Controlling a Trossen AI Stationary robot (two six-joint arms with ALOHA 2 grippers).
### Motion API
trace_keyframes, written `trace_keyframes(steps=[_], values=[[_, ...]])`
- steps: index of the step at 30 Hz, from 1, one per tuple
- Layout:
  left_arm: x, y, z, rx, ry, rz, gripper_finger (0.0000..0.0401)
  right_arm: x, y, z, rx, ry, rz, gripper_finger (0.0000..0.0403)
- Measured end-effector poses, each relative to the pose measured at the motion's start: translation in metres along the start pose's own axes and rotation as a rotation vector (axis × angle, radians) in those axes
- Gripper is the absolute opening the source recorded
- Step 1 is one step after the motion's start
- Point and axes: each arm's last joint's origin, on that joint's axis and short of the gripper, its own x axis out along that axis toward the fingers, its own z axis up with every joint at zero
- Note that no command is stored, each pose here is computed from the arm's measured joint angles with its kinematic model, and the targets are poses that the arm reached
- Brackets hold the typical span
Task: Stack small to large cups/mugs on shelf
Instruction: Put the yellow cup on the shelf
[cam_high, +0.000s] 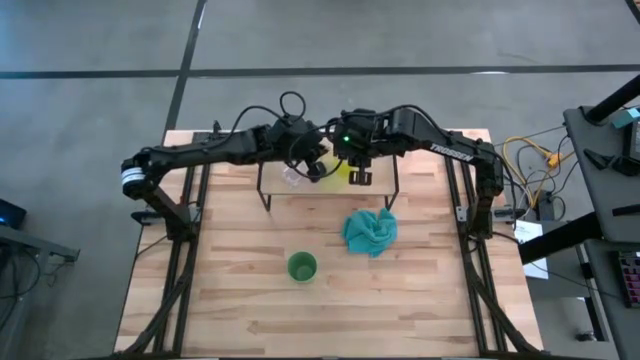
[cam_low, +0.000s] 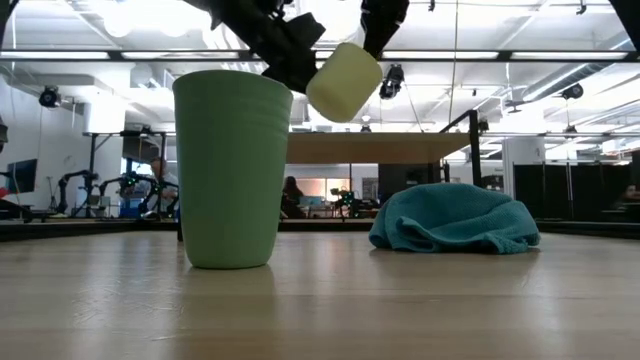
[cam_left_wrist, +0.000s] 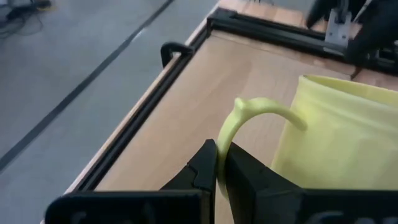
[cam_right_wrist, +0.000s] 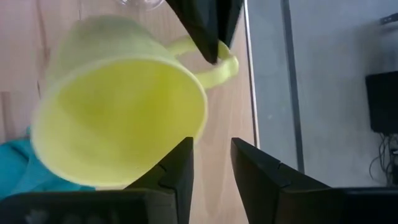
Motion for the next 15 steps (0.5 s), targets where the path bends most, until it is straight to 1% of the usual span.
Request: trace_keyframes(steps=[5,15], values=[[0.003,0.0,0.002,-0.01,-0.08,-0.004,0.0004,0.003,0.001,-0.001,-0.004,0.01,0.003,0.0098],[0.012,0.001,-0.014,-0.011,-0.054,0.007,0.0004,0.01,0.003,0.0,0.001,0.024,0.007,0.0104]])
